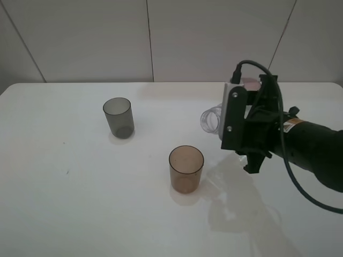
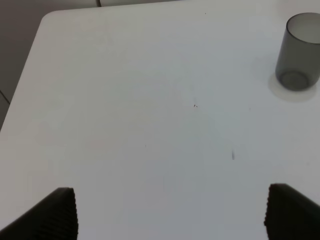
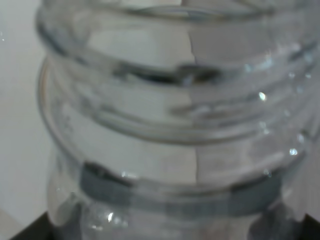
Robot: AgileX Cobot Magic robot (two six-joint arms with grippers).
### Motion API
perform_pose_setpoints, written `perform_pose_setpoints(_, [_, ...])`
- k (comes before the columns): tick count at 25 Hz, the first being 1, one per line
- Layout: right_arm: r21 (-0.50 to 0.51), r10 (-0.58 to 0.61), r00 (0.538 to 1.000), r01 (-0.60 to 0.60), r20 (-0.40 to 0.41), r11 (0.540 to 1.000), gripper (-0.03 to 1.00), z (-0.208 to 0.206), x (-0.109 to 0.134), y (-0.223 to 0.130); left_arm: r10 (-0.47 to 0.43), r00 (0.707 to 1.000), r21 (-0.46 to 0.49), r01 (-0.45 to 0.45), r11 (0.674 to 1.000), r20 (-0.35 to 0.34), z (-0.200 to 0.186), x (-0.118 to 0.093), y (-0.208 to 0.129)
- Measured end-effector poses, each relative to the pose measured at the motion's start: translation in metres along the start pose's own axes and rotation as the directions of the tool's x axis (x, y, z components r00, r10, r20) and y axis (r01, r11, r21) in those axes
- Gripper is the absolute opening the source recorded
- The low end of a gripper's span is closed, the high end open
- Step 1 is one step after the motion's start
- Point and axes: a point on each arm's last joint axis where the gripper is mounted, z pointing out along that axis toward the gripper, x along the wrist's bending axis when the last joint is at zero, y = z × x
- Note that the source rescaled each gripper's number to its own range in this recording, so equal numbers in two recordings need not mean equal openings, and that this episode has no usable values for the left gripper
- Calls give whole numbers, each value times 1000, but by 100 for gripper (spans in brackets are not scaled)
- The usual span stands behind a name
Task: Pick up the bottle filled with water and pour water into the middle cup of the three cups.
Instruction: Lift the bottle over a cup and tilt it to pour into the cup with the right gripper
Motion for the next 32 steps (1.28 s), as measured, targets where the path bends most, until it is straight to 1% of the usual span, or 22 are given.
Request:
perform_pose_setpoints(3, [-8, -25, 999, 26, 31, 1000, 0, 2, 2, 6, 0, 1000, 0, 0, 1000, 0, 0, 0, 0])
perform_pose_setpoints(6, [-15, -53, 998, 54, 37, 998, 0, 4, 8, 11, 0, 1000, 0, 0, 1000, 0, 0, 0, 0])
perform_pose_setpoints(11, [2, -127, 989, 127, 71, 992, 0, 10, 13, 14, 0, 1000, 0, 0, 1000, 0, 0, 0, 0])
perform_pose_setpoints(16, [23, -150, 982, 149, 111, 989, 0, 12, 13, 13, 0, 1000, 0, 0, 1000, 0, 0, 0, 0])
perform_pose_setpoints(20, [10, -199, 973, 199, 119, 980, 0, 12, 16, 20, 0, 1000, 0, 0, 1000, 0, 0, 0, 0])
perform_pose_setpoints(24, [23, -239, 966, 238, 99, 971, 0, 16, 23, 19, 0, 1000, 0, 0, 1000, 0, 0, 0, 0])
perform_pose_setpoints(28, [32, -250, 964, 248, 95, 968, 0, 18, 25, 18, 0, 1000, 0, 0, 1000, 0, 0, 0, 0])
perform_pose_setpoints(32, [38, -250, 961, 247, 116, 968, 0, 18, 23, 18, 0, 1000, 0, 0, 1000, 0, 0, 0, 0])
